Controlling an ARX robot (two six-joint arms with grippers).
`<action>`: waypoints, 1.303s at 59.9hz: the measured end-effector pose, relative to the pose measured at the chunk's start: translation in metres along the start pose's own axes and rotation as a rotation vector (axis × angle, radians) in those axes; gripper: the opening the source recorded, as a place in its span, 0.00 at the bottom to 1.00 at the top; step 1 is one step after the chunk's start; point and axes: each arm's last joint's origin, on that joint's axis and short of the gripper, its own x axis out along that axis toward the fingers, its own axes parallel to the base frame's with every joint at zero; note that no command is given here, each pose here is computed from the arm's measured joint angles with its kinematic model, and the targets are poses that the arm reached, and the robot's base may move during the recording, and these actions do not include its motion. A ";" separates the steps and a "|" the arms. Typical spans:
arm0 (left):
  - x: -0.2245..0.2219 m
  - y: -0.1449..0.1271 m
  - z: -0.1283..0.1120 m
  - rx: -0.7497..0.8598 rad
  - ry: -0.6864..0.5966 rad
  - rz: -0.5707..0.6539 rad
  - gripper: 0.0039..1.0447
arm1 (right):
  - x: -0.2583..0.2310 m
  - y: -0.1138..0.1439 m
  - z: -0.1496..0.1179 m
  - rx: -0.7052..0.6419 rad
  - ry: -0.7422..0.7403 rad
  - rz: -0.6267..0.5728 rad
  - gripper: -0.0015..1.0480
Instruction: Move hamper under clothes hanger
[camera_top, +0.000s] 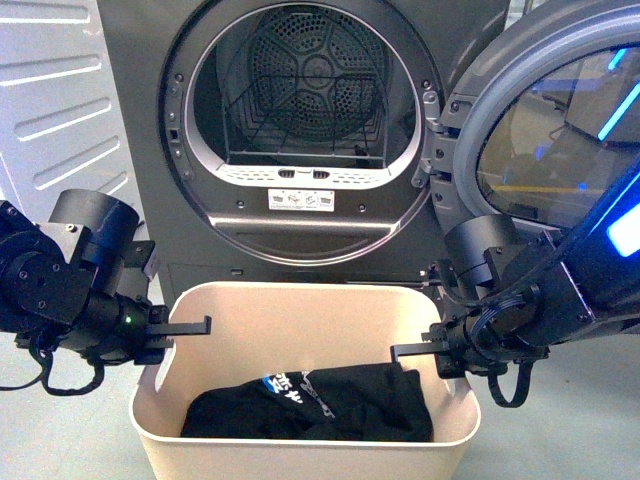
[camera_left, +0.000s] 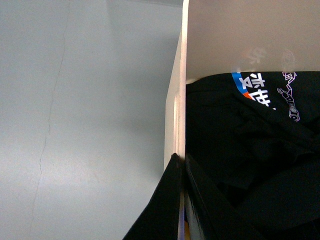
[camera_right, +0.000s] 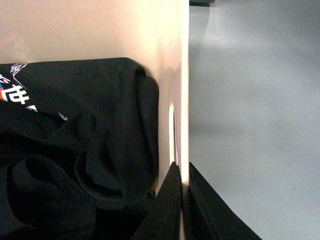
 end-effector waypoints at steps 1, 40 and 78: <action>0.000 0.000 0.000 0.000 0.000 0.000 0.04 | 0.000 0.000 0.000 0.000 0.000 0.000 0.03; 0.000 0.000 0.000 0.000 0.000 0.001 0.04 | 0.000 0.000 0.000 0.000 0.000 0.000 0.03; -0.001 0.004 0.002 -0.003 -0.006 0.006 0.04 | -0.003 0.002 0.002 -0.001 -0.010 0.008 0.03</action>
